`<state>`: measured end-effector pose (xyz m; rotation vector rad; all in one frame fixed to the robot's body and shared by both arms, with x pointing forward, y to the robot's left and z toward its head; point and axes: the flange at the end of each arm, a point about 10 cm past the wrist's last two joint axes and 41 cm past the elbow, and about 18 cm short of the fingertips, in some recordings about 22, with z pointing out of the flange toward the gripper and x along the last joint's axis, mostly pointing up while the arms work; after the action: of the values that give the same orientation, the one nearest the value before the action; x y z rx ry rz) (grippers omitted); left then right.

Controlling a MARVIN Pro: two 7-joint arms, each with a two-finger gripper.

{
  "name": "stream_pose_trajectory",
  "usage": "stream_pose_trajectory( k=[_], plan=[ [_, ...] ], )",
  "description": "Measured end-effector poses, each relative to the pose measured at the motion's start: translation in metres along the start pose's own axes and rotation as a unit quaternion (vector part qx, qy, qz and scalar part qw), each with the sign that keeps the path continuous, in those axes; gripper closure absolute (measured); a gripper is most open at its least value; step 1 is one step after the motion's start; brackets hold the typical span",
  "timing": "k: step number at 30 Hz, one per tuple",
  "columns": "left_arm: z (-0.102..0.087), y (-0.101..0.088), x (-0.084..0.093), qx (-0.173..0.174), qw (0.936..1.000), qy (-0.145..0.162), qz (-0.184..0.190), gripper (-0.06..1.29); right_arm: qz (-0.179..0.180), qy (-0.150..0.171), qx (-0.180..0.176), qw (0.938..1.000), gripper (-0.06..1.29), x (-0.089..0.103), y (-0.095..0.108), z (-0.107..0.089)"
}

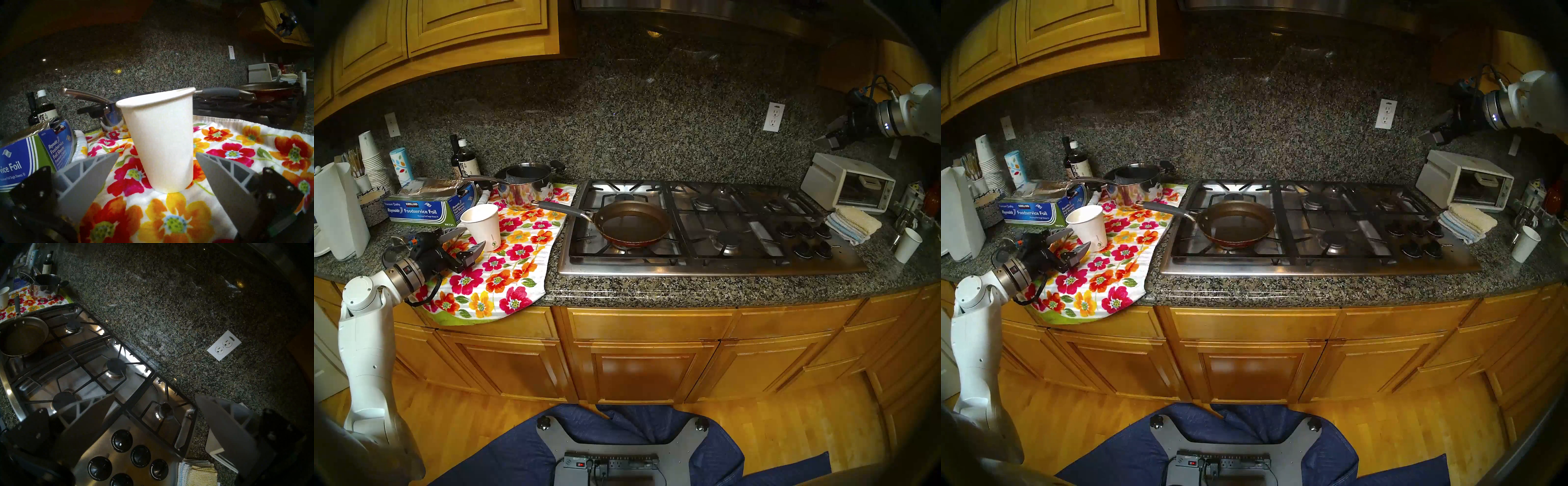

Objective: Pick up the water cup, pour water into the pot, turn on the stove

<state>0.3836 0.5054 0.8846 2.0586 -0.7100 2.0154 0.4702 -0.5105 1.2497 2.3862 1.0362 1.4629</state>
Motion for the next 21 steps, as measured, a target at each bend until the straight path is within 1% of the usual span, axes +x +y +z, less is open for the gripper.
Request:
stream_pose_trajectory(
  k=[7,21],
  plan=[
    [-0.008,0.002,0.004,-0.003,1.0000,-0.005,-0.004,0.02,0.000,0.000,0.000,1.0000,-0.01,0.000,0.000,0.000],
    [-0.035,0.008,0.014,-0.005,0.9999,-0.012,-0.008,0.02,0.000,0.000,0.000,1.0000,-0.01,0.000,0.000,0.000]
  ],
)
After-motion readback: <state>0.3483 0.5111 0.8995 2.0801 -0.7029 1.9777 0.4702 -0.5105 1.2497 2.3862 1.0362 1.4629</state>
